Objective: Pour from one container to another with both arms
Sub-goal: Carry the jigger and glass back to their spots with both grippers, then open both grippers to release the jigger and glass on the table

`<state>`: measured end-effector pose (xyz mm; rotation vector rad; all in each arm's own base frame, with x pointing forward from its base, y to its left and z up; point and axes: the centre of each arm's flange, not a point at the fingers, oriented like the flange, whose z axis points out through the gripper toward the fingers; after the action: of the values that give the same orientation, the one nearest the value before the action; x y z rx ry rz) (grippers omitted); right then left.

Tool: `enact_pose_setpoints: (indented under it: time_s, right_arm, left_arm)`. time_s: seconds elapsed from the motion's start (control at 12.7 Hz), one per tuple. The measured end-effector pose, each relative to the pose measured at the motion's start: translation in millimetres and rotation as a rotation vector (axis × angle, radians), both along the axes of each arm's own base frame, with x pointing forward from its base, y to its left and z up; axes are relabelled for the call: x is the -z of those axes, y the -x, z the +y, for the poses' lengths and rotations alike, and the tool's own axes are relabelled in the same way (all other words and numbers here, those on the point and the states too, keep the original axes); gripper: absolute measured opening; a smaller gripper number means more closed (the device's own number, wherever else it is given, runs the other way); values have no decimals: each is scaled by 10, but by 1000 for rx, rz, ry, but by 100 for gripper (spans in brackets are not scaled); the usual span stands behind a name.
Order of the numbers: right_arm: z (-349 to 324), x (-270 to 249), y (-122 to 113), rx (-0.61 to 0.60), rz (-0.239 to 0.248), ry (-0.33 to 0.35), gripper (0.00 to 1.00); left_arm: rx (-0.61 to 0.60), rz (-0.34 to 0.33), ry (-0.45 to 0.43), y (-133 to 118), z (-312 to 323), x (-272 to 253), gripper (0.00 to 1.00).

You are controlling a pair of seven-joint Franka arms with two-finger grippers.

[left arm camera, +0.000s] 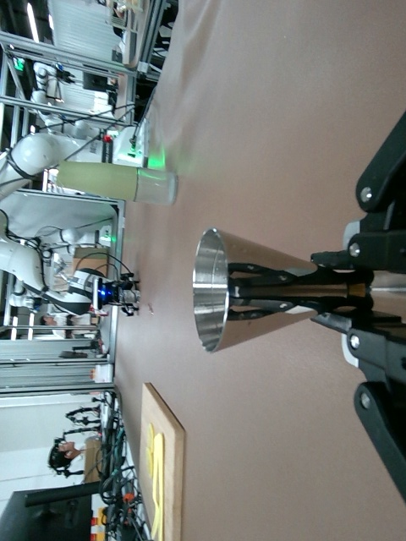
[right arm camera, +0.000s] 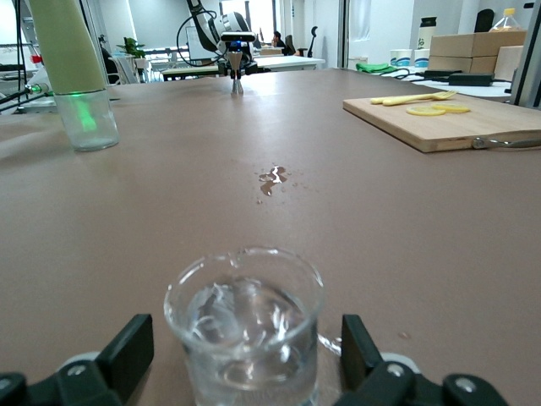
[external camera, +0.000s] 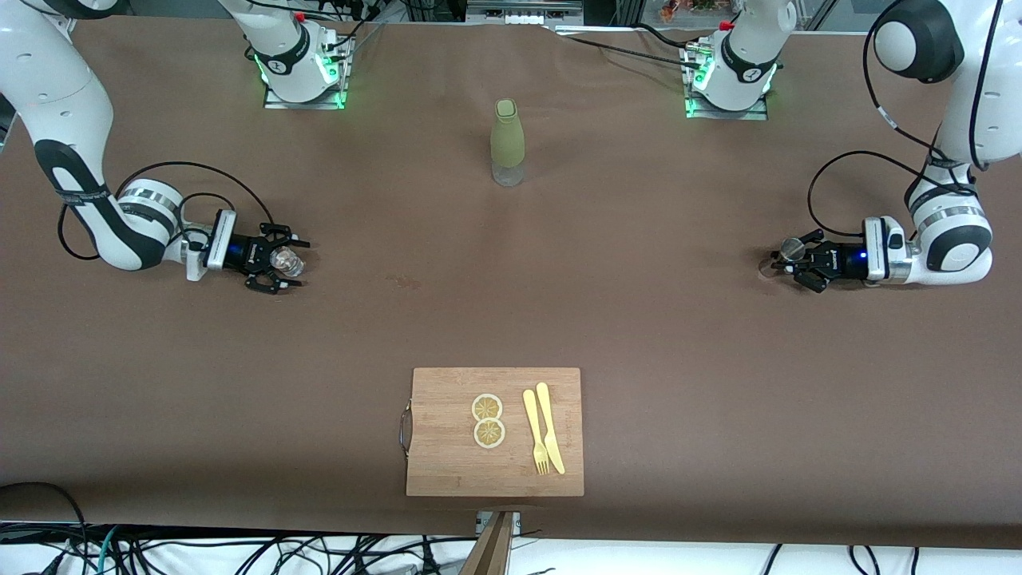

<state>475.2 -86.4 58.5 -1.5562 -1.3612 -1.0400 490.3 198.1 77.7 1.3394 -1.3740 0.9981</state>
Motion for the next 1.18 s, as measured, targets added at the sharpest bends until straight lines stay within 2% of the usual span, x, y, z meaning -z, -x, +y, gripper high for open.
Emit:
enact_pose_setpoints:
  time_s: [0.24, 0.32, 0.39, 0.47, 0.63, 0.71, 0.87, 0.95, 1.03, 1.18]
  right_arm:
    - [-383, -150, -15, -6, -26, 88, 100]
    - [-538, -245, -15, -1, -36, 117, 100]
    - [-670, -348, -13, 8, -41, 143, 100]
    - [-773, -463, -7, 14, -42, 167, 100]
    - [-876, -738, -6, 15, -46, 219, 100]
    - [-886, -885, -18, 20, -38, 234, 100]
    - [-867, -1165, -69, 43, 18, 258, 100]
    - [-836, -1293, -110, 60, 59, 273, 100]
    - [-800, -1411, -160, 84, 96, 295, 100]
    - [-693, -1636, -269, 147, 188, 334, 100]
  left_arm:
    - [8, 2, 20, -16, 18, 39, 21]
    - [8, 4, 15, -17, 26, 79, 27]
    - [10, 7, 14, -16, 29, 121, 27]
    - [10, 5, 6, -36, 53, 135, 33]
    - [14, 8, -35, -130, 189, 76, 56]
    - [36, 18, -72, -179, 292, 9, 65]
    - [81, 43, -156, -313, 491, -165, 85]
    - [88, 84, -198, -392, 564, -268, 96]
    - [84, 147, -241, -474, 608, -392, 100]
    - [45, 314, -329, -632, 623, -704, 100]
